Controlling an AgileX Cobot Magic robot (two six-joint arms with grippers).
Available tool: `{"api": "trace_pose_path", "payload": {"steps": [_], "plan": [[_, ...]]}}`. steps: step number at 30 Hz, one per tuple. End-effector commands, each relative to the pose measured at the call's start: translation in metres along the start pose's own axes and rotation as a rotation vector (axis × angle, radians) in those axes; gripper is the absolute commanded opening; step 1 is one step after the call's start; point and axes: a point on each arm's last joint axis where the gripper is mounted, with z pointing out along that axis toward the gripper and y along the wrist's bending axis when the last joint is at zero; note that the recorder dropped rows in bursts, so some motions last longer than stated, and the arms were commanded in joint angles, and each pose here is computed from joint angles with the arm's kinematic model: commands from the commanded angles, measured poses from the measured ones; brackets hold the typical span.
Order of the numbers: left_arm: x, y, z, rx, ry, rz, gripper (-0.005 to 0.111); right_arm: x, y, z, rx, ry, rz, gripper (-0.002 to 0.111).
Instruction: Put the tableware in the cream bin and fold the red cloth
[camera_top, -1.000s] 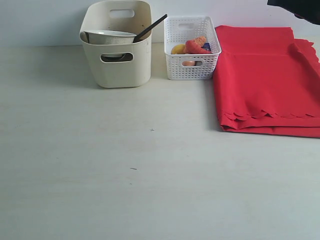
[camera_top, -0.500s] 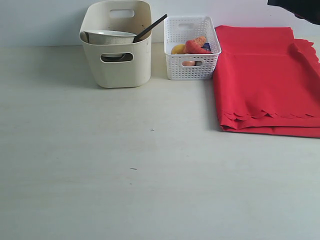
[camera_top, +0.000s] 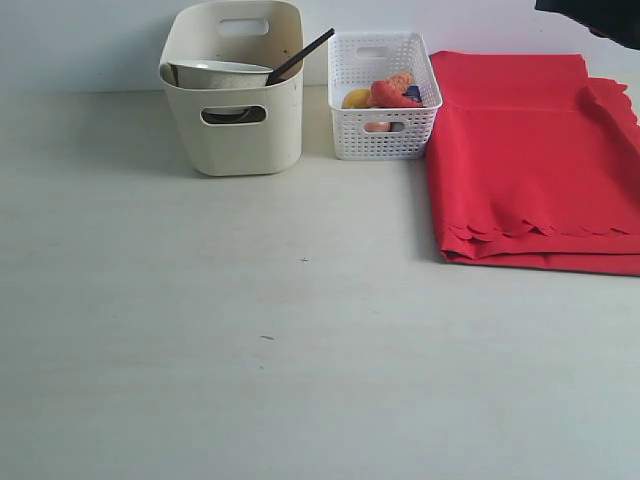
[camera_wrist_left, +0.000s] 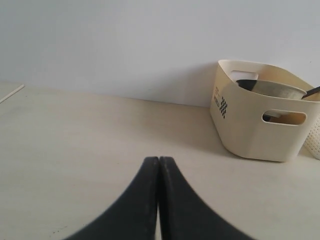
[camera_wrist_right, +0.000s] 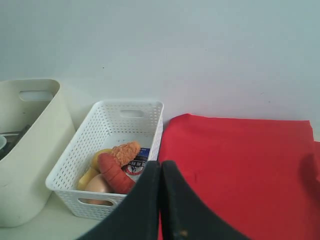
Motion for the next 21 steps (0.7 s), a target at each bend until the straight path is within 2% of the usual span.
{"api": "trace_pose_path", "payload": {"steps": [1,21], "plan": [[0.0004,-0.0003,-0.0005,0.003,-0.001,-0.014,0.003,-0.0006,0.0006,-0.0013,-0.006,-0.008,-0.003,0.000],[0.0008,-0.0002,-0.0005,0.003,0.003,0.015,0.003,-0.0006,0.0006,-0.0013,-0.006,-0.008,-0.003,0.000]]}}
